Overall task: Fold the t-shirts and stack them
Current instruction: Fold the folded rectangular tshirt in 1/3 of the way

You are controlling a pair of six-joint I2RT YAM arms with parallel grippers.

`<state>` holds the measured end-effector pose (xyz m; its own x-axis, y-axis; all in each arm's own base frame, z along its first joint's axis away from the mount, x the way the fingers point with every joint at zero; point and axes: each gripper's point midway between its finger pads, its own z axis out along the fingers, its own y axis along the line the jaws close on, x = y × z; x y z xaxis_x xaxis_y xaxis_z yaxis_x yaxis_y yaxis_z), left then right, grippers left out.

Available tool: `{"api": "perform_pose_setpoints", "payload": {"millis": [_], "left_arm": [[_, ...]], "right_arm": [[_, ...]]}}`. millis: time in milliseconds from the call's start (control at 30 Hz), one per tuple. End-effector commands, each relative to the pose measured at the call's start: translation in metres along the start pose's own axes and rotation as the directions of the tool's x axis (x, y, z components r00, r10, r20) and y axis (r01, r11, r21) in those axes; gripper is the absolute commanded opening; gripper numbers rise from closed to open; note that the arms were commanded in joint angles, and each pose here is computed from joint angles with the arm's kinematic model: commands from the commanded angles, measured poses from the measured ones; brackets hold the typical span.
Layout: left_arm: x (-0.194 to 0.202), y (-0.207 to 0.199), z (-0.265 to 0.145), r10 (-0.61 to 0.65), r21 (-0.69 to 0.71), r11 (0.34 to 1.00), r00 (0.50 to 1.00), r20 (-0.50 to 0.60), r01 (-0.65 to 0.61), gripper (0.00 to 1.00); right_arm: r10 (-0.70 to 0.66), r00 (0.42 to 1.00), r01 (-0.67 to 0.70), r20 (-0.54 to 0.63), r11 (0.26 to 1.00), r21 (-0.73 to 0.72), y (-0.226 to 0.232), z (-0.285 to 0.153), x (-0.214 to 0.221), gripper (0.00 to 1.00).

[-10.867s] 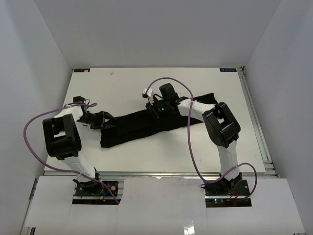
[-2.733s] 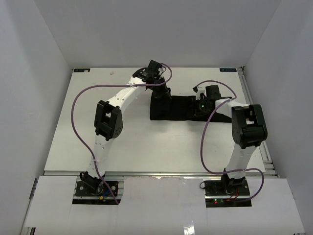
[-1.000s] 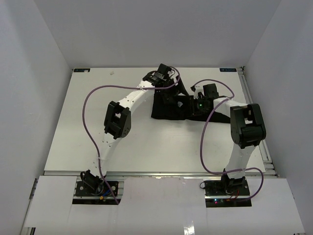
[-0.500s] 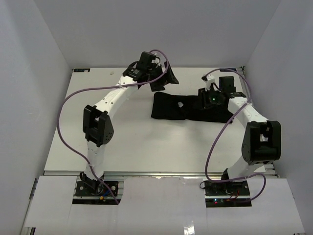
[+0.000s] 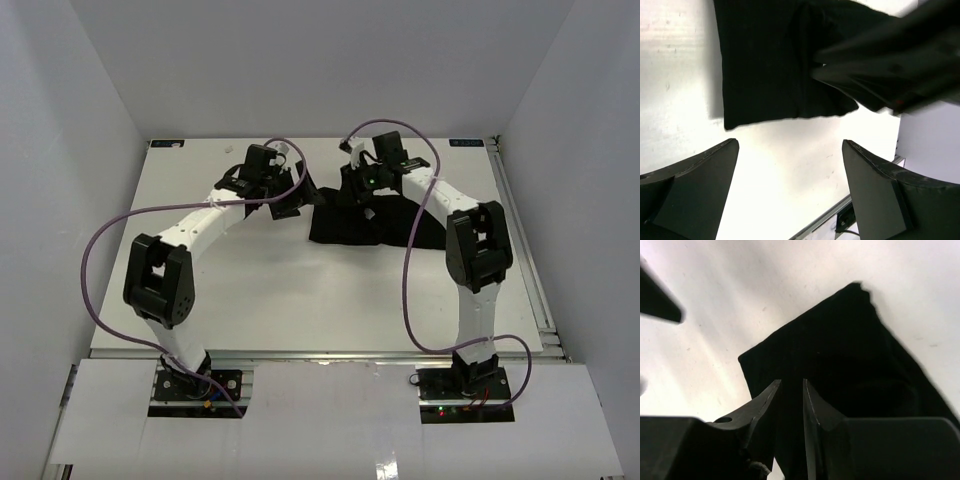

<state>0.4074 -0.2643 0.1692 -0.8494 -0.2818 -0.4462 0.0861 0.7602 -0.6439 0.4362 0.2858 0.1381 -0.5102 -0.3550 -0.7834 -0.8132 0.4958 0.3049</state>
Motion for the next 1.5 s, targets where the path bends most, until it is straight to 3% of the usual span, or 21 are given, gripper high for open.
{"api": "perform_pose_setpoints", "payload": {"millis": [0, 200, 533, 1167, 1267, 1333, 1467], "left_arm": [[-0.011, -0.021, -0.041, 0.049, 0.06, 0.997, 0.992, 0.118, -0.057, 0.96], [0.001, -0.009, -0.055, 0.025, 0.054, 0.998, 0.991, 0.129, -0.032, 0.96], [0.008, -0.002, -0.046, 0.018, 0.053, 0.998, 0.994, 0.106, -0.024, 0.96], [0.012, -0.002, -0.003, 0.049, 0.126, 0.991, 0.999, 0.009, -0.05, 0.95], [0.009, -0.014, 0.005, 0.094, 0.166, 0.982, 0.996, 0.0, -0.092, 0.93], [0.004, -0.028, 0.006, 0.146, 0.203, 0.969, 0.989, 0.008, -0.144, 0.89], [0.003, -0.042, 0.014, 0.211, 0.253, 0.946, 0.978, 0.004, -0.205, 0.81]], "right_arm": [[0.099, 0.993, -0.094, -0.069, 0.993, 0.071, -0.003, 0.021, 0.016, 0.3], [0.177, 0.977, -0.152, -0.121, 0.97, 0.192, -0.023, 0.027, 0.048, 0.26], [0.267, 0.953, -0.216, -0.146, 0.932, 0.291, -0.055, -0.003, 0.078, 0.26], [0.31, 0.95, -0.263, -0.046, 0.869, 0.419, -0.11, -0.08, 0.088, 0.26], [0.235, 0.971, -0.21, -0.041, 0.924, 0.321, -0.096, -0.079, 0.071, 0.27], [0.176, 0.984, -0.171, -0.014, 0.971, 0.17, -0.069, -0.08, 0.052, 0.29], [0.061, 0.995, -0.062, 0.074, 0.998, 0.009, -0.032, -0.08, 0.022, 0.3]]}}
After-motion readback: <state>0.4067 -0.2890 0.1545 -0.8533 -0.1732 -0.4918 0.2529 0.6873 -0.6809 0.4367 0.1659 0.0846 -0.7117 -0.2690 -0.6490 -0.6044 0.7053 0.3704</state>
